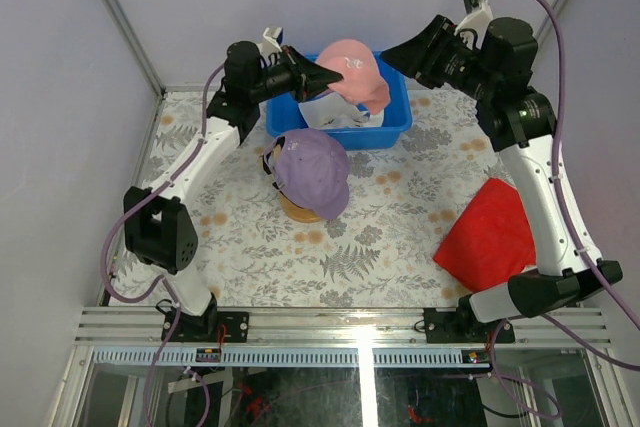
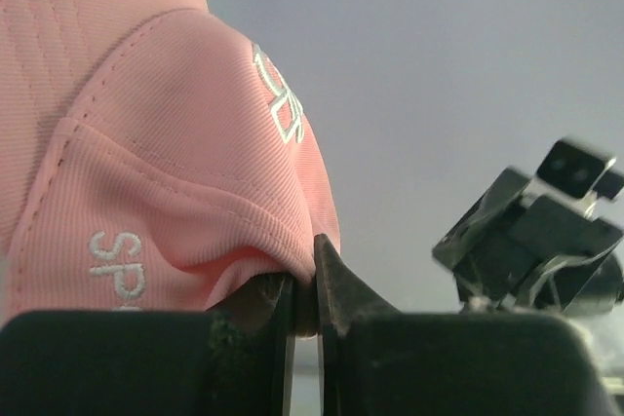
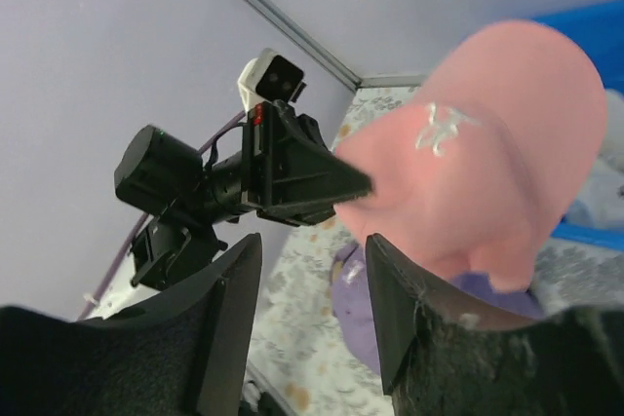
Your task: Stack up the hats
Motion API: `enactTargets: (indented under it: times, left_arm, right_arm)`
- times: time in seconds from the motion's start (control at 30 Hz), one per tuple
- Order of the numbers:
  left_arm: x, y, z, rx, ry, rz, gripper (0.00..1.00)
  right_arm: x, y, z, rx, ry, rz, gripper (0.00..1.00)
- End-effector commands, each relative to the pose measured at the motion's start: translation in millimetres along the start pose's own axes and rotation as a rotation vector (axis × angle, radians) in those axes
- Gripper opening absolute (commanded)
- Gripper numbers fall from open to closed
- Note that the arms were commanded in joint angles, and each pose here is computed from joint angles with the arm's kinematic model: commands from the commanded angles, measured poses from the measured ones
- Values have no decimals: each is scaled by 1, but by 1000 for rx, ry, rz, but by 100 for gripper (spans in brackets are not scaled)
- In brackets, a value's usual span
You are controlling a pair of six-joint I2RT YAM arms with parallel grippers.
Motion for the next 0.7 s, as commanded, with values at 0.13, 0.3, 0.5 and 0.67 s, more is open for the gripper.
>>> enactTargets:
  times: [0.13, 0.3, 0.5, 0.67]
  left_arm:
    - [-23, -45, 22, -369, 330, -179, 0]
    - [-34, -52, 33, -478, 445, -223, 0]
    - [-59, -60, 45, -518, 565, -307, 0]
    - [-65, -46, 48, -434, 590, -315, 0]
  right_arm:
    - [33, -49, 21, 58, 155, 210, 57]
    - [48, -74, 20, 82, 164, 197, 66]
    - [76, -98, 18, 185, 137, 103, 67]
    - [85, -104, 9, 354, 191, 23, 66]
Point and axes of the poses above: each gripper's point midway between its finger pads, its own z axis back along the fingers, its own y axis along the line the jaws close on, x = y × z, the point moved 9 cm from there along z, back along the fingers, and after that the axes turned 6 degrees about -z, right-handed, at the moved point
